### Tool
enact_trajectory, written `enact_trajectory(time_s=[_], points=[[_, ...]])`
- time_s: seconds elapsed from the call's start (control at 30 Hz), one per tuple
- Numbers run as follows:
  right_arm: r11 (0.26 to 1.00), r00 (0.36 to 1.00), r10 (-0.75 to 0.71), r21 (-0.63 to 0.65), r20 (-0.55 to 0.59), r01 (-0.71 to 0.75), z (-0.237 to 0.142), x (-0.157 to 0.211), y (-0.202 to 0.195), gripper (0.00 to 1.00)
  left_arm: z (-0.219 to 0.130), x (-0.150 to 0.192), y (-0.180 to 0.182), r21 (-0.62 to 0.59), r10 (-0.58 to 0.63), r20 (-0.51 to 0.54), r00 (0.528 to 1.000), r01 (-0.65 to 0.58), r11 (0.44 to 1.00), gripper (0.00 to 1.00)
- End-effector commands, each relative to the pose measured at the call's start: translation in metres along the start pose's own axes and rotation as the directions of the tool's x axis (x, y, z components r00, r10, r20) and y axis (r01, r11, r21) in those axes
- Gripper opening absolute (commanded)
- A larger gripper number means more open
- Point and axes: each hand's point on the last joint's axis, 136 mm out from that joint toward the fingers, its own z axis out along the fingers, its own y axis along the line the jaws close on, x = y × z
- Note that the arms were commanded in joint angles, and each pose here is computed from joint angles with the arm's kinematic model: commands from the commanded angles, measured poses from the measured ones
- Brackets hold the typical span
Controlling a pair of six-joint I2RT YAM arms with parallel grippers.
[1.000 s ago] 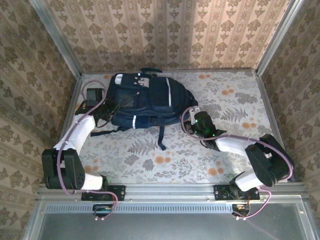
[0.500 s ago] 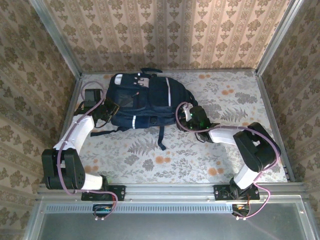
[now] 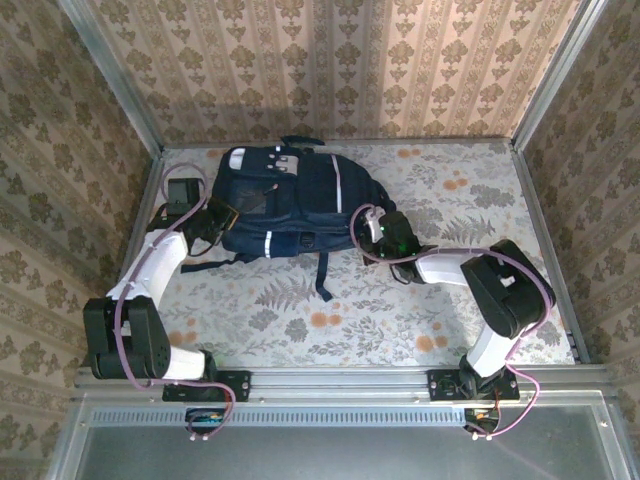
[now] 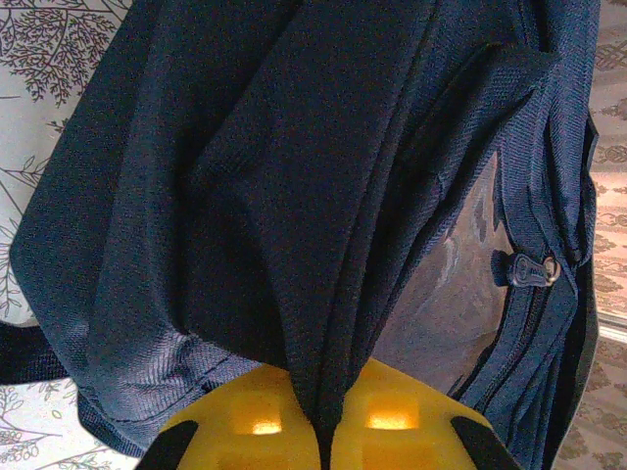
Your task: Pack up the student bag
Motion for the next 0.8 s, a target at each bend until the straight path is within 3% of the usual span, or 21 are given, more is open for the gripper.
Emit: enact_trajectory(time_s=[0.0, 0.07, 0.2, 0.3, 0.47, 0.6, 0.77], points=[[1.000, 1.000, 0.001, -0.030, 0.018, -0.001, -0.018, 0.004, 0.011, 0.00, -0.004, -0.017, -0.012, 0.021, 0.031, 0.041, 0.999, -0.032, 0.999, 0.00], [0.998, 1.000, -0.016, -0.067, 0.021, 0.017, -0.026, 0.010, 0.025, 0.00, -0.002, -0.020, -0.017, 0.016, 0.044, 0.037, 0.998, -0.045, 0.999, 0.05], [0.984, 0.995, -0.090, -0.149, 0.052, 0.097, -0.048, 0.020, 0.066, 0.00, -0.010, -0.020, -0.017, -0.050, 0.066, 0.039, 0.997, -0.064, 0.997, 0.49], [0.970, 0.991, -0.097, -0.216, 0.087, 0.114, -0.062, 0.022, 0.095, 0.00, -0.022, -0.012, -0.013, -0.064, 0.044, 0.040, 0.998, -0.041, 0.997, 0.60], [0.951, 0.991, -0.077, -0.291, 0.111, 0.107, -0.071, 0.022, 0.137, 0.00, -0.042, 0.022, 0.009, -0.081, -0.050, 0.006, 0.999, 0.050, 0.995, 0.62], [0.937, 0.992, -0.040, -0.339, 0.123, 0.079, -0.070, 0.018, 0.164, 0.00, -0.053, 0.065, 0.028, -0.077, -0.049, -0.042, 0.998, 0.046, 0.996, 0.58], [0.924, 0.991, -0.058, -0.370, 0.124, 0.101, -0.064, 0.018, 0.193, 0.00, -0.051, 0.108, 0.043, 0.010, -0.075, -0.098, 0.992, 0.076, 0.997, 0.55]])
